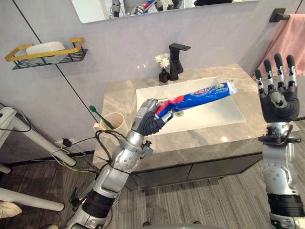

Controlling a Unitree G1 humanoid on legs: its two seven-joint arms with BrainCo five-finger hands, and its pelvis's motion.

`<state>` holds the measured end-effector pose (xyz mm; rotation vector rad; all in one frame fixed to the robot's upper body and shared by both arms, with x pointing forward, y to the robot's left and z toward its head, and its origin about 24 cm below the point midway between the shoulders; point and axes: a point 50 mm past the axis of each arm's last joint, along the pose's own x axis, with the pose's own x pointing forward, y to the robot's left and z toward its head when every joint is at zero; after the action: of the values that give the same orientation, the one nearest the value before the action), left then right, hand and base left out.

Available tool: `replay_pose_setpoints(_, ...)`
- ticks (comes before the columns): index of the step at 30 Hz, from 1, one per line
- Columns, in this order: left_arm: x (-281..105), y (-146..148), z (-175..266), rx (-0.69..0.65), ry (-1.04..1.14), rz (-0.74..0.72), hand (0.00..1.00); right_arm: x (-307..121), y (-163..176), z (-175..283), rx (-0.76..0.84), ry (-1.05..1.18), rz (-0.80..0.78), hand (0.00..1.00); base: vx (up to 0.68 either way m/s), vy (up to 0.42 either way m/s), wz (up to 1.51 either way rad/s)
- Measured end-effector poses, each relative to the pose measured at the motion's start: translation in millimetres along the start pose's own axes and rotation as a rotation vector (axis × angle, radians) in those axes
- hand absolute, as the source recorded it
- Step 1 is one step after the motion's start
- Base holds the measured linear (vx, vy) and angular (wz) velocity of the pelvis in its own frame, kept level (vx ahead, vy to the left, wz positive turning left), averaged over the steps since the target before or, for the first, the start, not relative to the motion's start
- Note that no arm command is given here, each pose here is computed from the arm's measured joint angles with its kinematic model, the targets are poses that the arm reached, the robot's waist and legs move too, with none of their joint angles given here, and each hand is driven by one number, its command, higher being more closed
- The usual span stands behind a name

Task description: Organize washtable

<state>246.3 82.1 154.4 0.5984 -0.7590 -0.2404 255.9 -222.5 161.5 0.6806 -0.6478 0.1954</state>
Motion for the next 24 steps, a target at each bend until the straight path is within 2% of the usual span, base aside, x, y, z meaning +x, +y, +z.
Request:
replay_pose_setpoints(4, 6.4, -0.5, 5.2, -0.011, -0.029, 0.022, 1.00, -5.1, 14.5, -35.0, 0.129, 0.092, 0.007, 0.00, 0.00, 0.002, 0.01)
replay_pose_setpoints(9, 7.8, -3.8, 6.9, -0.018, -0.037, 0.011, 1.00, -7.0, 26.9, -50.7, 0.187, 0.140, 0.035, 0.00, -0.02, 0.010, 0.05)
replay_pose_setpoints(19, 9.6, -13.4, 3.6, -0.033, -0.021, -0.014, 1.00, -9.1, 51.7, -73.0, 0.247, 0.239, 0.119, 0.00, 0.00, 0.000, 0.00)
replay_pose_setpoints(24, 9.6, -16.9, 1.6, -0.042, -0.012, -0.025, 1.00, -4.0, 76.6, -76.0, 0.265, 0.256, 0.240, 0.00, 0.00, 0.000, 0.00)
